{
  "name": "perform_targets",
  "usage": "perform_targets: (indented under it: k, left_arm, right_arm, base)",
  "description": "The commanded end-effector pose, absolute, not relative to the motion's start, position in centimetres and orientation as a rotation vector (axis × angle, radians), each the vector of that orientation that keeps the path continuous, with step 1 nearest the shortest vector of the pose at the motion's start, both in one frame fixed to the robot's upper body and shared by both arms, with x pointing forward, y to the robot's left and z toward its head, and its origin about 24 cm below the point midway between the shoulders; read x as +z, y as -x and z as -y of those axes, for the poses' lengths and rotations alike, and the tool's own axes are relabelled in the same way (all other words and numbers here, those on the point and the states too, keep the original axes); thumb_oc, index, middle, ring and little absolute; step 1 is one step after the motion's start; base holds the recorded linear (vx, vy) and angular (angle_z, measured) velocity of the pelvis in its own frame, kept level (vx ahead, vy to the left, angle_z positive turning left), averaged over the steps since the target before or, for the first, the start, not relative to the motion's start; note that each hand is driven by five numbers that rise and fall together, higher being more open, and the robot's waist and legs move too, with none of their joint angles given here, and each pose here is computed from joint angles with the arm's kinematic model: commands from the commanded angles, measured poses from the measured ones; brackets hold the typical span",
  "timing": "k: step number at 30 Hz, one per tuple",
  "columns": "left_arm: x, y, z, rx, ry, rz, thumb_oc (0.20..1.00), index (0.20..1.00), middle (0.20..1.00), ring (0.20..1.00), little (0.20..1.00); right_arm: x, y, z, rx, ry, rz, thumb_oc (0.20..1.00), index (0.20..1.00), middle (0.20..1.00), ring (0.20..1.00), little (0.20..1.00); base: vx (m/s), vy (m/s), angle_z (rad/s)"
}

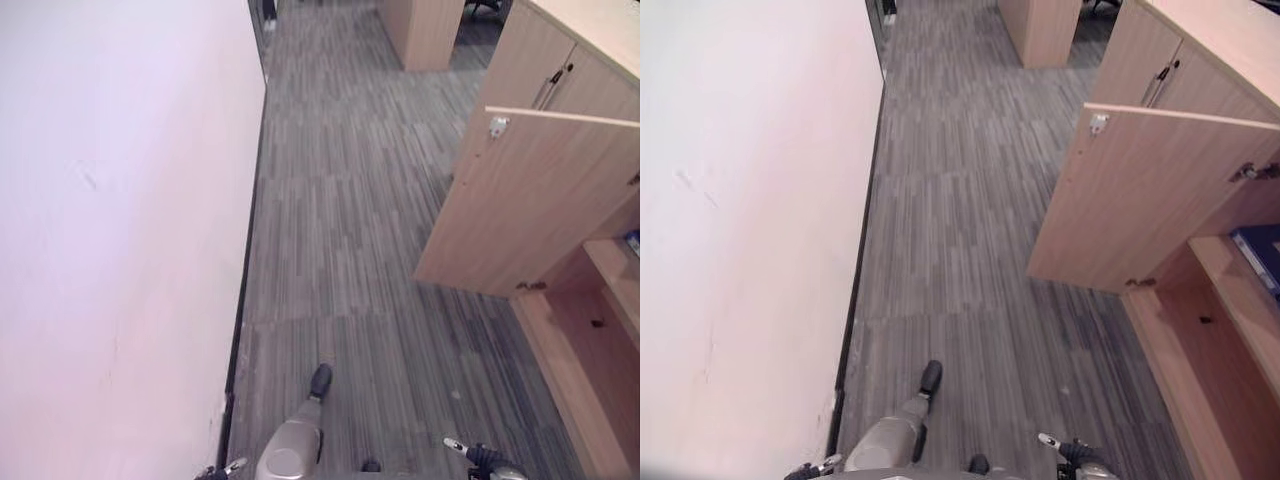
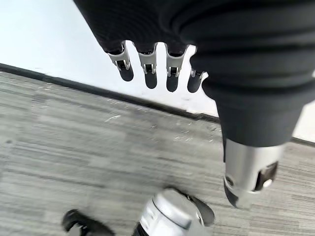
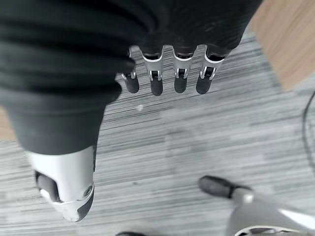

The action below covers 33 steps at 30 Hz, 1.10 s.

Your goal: Put the empty folder in the office cabinet

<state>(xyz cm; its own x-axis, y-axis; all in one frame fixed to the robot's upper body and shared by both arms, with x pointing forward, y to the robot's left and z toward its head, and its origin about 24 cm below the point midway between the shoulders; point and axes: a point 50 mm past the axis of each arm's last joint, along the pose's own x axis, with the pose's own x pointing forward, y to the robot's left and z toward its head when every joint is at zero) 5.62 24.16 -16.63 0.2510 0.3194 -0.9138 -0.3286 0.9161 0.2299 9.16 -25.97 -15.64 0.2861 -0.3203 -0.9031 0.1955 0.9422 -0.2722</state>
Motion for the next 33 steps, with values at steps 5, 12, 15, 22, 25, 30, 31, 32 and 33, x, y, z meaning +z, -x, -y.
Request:
perform_targets:
  k: [5, 12, 15, 22, 25, 30, 31, 32, 33]
  left_arm:
    - [-16.2, -5.8, -25.2, 0.506, 0.035, -1.185, 1.000, 1.000, 1.000, 1.000, 1.000]
    - [-16.2, -4.3, -26.0, 0.527, 0.015, -1.230, 1.000, 1.000, 1.000, 1.000, 1.000]
    - [-16.2, -2.9, -26.4, 0.556, 0.016, -1.276, 1.000, 1.000, 1.000, 1.000, 1.000]
    - [-16.3, -1.9, -26.5, 0.567, 0.018, -1.310, 1.000, 1.000, 1.000, 1.000, 1.000]
    - [-16.3, -2.1, -26.4, 0.561, 0.019, -1.303, 1.000, 1.000, 1.000, 1.000, 1.000]
    - [-16.3, -3.3, -26.3, 0.547, 0.010, -1.267, 1.000, 1.000, 1.000, 1.000, 1.000]
    - [-16.3, -3.3, -26.3, 0.547, 0.010, -1.267, 1.000, 1.000, 1.000, 1.000, 1.000]
    - [-16.2, -3.7, -26.2, 0.543, 0.012, -1.250, 1.000, 1.000, 1.000, 1.000, 1.000]
    - [-16.2, -4.0, -26.1, 0.539, 0.013, -1.242, 1.000, 1.000, 1.000, 1.000, 1.000]
  right_arm:
    - [-16.3, -7.8, 24.6, -0.298, 0.099, -1.263, 1.000, 1.000, 1.000, 1.000, 1.000]
    - [-15.7, -10.7, 24.0, -0.242, 0.119, -1.173, 1.000, 1.000, 1.000, 1.000, 1.000]
    - [-15.4, -11.7, 23.9, -0.223, 0.138, -1.145, 1.000, 1.000, 1.000, 1.000, 1.000]
    - [-15.4, -12.1, 23.6, -0.209, 0.152, -1.141, 1.000, 1.000, 1.000, 1.000, 1.000]
    - [-15.6, -11.3, 23.7, -0.230, 0.143, -1.160, 1.000, 1.000, 1.000, 1.000, 1.000]
    - [-15.7, -10.6, 23.9, -0.251, 0.136, -1.173, 1.000, 1.000, 1.000, 1.000, 1.000]
    - [-15.7, -10.6, 23.9, -0.251, 0.136, -1.174, 1.000, 1.000, 1.000, 1.000, 1.000]
    - [-15.8, -10.3, 24.0, -0.258, 0.134, -1.180, 1.000, 1.000, 1.000, 1.000, 1.000]
    - [-15.8, -10.2, 24.0, -0.261, 0.133, -1.185, 1.000, 1.000, 1.000, 1.000, 1.000]
  base:
    - [0.35, 0.380, -0.43]
    - [0.26, 0.460, -0.10]
    - [0.13, 0.094, -0.25]
    - [0.07, -0.147, -0.93]
    - [0.11, -0.178, -0.07]
    - [0.08, -0.153, -0.41]
    - [0.08, -0.178, 0.01]
    - [0.07, -0.166, -0.02]
    - [0.12, -0.256, -0.06]
